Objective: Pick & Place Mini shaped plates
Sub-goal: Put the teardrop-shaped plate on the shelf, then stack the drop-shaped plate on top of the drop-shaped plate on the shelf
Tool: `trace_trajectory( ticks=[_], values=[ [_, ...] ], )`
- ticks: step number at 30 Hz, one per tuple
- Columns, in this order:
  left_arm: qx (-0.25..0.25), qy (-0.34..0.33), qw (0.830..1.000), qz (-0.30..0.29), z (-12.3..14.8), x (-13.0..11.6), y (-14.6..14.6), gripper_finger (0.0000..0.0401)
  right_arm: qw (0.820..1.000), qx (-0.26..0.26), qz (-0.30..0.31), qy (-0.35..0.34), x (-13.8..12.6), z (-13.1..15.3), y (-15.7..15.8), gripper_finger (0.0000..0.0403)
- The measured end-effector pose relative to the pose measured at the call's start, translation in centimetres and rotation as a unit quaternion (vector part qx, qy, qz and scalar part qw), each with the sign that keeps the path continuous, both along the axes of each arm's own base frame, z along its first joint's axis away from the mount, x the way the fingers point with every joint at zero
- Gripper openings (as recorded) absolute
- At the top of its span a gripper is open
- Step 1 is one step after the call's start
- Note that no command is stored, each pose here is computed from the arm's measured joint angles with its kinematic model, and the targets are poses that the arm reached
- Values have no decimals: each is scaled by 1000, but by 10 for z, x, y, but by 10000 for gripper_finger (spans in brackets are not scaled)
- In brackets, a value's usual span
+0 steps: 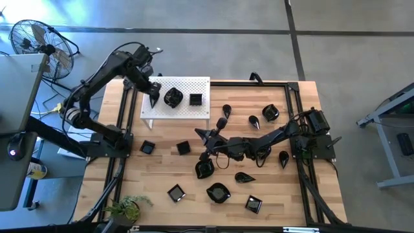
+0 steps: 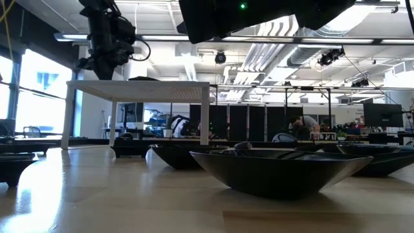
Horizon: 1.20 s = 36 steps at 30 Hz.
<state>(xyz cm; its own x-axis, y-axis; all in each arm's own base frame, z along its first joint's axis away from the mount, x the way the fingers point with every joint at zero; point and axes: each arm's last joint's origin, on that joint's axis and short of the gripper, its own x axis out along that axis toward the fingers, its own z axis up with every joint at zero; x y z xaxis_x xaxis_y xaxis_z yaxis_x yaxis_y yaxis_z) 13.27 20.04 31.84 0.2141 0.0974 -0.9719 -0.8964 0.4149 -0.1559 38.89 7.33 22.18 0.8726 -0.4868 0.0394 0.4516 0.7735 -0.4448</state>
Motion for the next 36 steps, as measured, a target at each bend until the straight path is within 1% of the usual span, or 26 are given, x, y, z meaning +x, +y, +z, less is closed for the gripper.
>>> trace_trajectory(
  ticks=[5,9,11,12,14,16,18,19,21,25,29,32,33,34,36],
  values=[
    [27,-10,1000,1,22,0,0,89,1000,0,0,0,0,0,0,1],
    [44,-28,999,-15,36,0,-1,102,1000,0,0,0,0,0,0,2],
    [54,-42,997,-33,42,-3,-6,96,1000,0,0,0,0,0,0,1],
    [70,-49,995,-46,45,-4,-10,88,1000,0,0,0,0,0,0,1],
    [113,-72,989,-69,51,-5,-21,67,1000,0,0,1,0,0,0,1],
    [160,-108,977,-90,53,-5,-36,37,1000,0,-3,3,0,0,0,2],
    [209,-153,960,-108,52,-5,-53,10,1000,-1,-9,5,0,-1,0,1],
    [230,-178,950,-114,51,-6,-62,6,1000,-1,-14,8,0,-1,-1,1],
    [272,-233,925,-125,45,-9,-80,11,1000,-1,-21,11,0,-2,-1,1],
    [349,-331,862,-158,22,-17,-114,5,999,15,-32,5,0,-2,-6,1],
    [396,-418,797,-180,-11,-18,-134,3,997,50,-54,19,-6,8,-18,1],
    [434,-443,757,-204,-35,-20,-144,1,992,91,-71,42,-19,21,-30,1],
    [447,-443,748,-212,-41,-21,-147,1,990,109,-74,50,-25,26,-34,0],
    [453,-438,746,-217,-48,-22,-149,1,987,130,-78,58,-32,31,-38,0],
    [463,-422,748,-219,-60,-24,-151,1,978,179,-80,70,-46,41,-47,0]
  ],
)
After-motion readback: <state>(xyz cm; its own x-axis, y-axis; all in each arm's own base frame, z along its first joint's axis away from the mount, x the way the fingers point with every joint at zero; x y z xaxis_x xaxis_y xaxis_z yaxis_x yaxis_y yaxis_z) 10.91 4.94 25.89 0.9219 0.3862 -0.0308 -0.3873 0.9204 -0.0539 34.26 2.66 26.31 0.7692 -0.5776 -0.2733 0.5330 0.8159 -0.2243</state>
